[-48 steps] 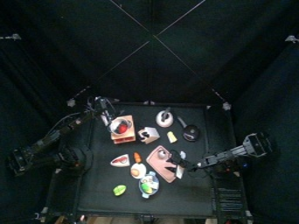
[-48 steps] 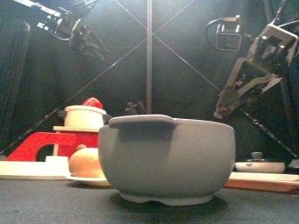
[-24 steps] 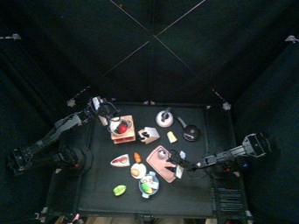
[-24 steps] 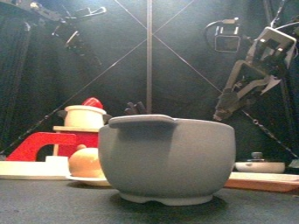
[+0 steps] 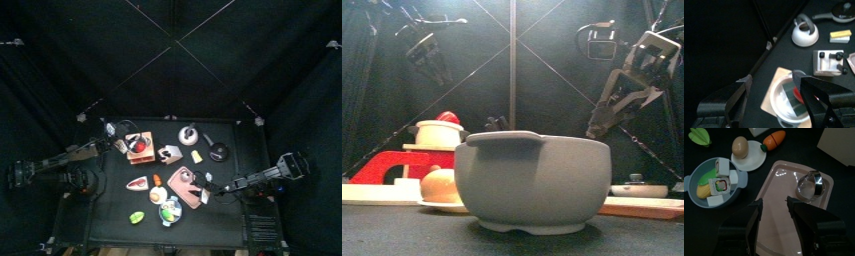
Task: Grab apple
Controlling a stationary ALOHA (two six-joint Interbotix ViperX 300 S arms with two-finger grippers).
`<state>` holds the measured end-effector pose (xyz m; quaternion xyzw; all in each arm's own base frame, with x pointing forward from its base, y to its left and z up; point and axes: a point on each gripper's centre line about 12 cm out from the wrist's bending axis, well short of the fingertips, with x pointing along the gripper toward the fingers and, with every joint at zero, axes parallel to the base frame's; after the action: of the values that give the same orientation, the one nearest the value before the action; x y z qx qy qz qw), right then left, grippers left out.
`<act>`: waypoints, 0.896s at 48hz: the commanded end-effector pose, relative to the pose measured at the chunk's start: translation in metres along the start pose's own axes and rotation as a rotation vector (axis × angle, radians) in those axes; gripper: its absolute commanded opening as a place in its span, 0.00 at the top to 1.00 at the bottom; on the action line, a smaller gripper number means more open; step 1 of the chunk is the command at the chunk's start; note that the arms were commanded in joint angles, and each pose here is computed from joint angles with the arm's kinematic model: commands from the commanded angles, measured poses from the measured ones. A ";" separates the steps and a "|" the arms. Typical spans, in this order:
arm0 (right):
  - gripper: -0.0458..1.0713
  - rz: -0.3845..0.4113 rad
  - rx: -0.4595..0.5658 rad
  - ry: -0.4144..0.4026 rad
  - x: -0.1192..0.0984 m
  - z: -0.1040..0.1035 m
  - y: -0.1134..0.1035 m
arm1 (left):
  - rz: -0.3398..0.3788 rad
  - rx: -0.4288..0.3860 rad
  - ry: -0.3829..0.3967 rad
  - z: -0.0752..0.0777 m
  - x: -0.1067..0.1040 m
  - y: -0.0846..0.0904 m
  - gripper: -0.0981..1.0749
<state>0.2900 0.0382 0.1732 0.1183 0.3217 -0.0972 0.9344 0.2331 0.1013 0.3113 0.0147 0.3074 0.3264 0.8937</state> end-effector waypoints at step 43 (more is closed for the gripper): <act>0.24 0.003 0.009 -0.021 0.000 0.009 0.000 | 0.033 -0.186 0.070 -0.024 0.035 -0.037 0.08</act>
<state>0.2907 0.0358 0.1710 0.1181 0.3248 -0.1012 0.9329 0.2546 0.0872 0.2573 -0.0747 0.3179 0.3657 0.8716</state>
